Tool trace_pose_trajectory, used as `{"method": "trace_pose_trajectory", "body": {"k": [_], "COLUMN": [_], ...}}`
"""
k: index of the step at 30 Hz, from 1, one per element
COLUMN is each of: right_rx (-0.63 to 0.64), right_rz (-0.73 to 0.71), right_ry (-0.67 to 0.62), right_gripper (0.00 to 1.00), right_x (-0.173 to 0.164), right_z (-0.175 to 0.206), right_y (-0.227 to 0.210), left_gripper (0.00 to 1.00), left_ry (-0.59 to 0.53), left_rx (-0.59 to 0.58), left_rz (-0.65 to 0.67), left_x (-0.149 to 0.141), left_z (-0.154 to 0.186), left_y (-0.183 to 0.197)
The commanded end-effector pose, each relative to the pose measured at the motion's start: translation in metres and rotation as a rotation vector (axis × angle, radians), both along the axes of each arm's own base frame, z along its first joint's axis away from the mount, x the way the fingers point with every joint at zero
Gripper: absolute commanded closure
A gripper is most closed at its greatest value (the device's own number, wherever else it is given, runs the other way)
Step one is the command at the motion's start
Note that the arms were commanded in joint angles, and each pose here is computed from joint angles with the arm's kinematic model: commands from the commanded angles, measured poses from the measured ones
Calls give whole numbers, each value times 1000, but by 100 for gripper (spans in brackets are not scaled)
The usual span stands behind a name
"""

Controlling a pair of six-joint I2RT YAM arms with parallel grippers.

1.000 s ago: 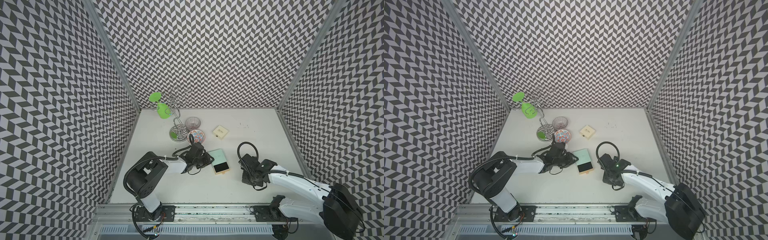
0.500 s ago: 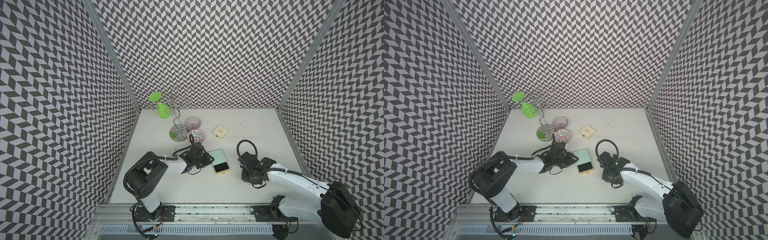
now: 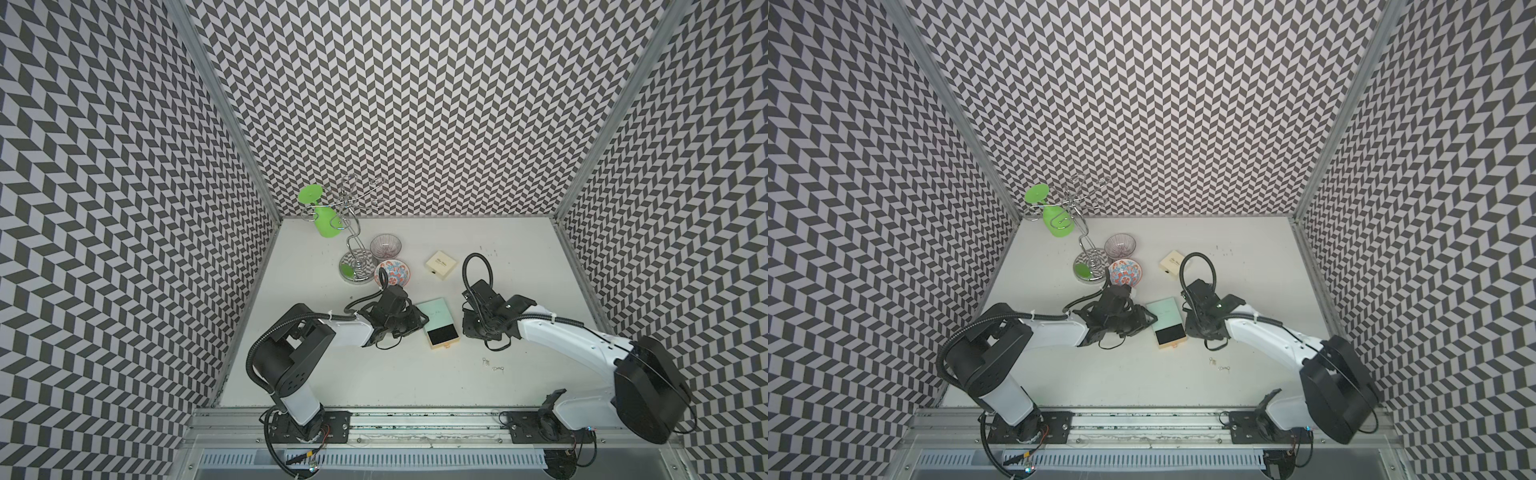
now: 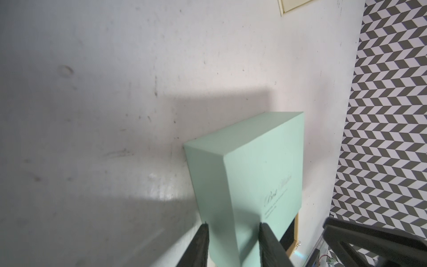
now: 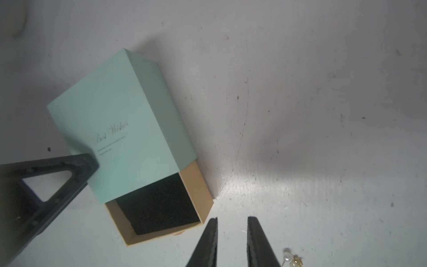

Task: Take out the earrings from the drawer-style jewelry box
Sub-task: Close the drawer of the jewelry box.

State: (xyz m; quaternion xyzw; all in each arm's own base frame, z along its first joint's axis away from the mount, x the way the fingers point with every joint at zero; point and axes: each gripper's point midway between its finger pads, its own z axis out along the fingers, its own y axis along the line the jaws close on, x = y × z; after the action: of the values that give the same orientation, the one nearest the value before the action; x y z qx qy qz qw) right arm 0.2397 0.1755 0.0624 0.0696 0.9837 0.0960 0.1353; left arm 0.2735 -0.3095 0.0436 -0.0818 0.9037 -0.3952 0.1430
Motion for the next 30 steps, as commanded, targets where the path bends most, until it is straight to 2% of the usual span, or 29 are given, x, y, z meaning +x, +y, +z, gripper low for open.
{"method": "trace_pose_trajectory", "body": {"k": [1,5,10,12,18,23,30], "right_rx": [39,38,89,117,182,190,219], "right_rz": [49,81,131,138,136,142,146], "right_ry": [14,78,105,84,73,68,68], "right_gripper": [76,77,79,79,81,81,82], "right_x": [-7,-36,-63,-63,-55,-51,-48], "right_z": [4,-6,-16,-15,-19,-21,-26], "right_y": [8,1,16,24,42,47,56], "left_gripper": [62,59,48,45,44,45,49], "left_ry": [1,-19,-40,-31,19,70,88], "left_rx": [5,3,44,73,129,189,191], "left_rz": [-10,-12,56,97,158,151,113], "left_x": [1,7,19,27,52,65,71], "left_z": [3,13,30,30,20,2,-12], "left_y": [1,0,13,22,29,22,10]}}
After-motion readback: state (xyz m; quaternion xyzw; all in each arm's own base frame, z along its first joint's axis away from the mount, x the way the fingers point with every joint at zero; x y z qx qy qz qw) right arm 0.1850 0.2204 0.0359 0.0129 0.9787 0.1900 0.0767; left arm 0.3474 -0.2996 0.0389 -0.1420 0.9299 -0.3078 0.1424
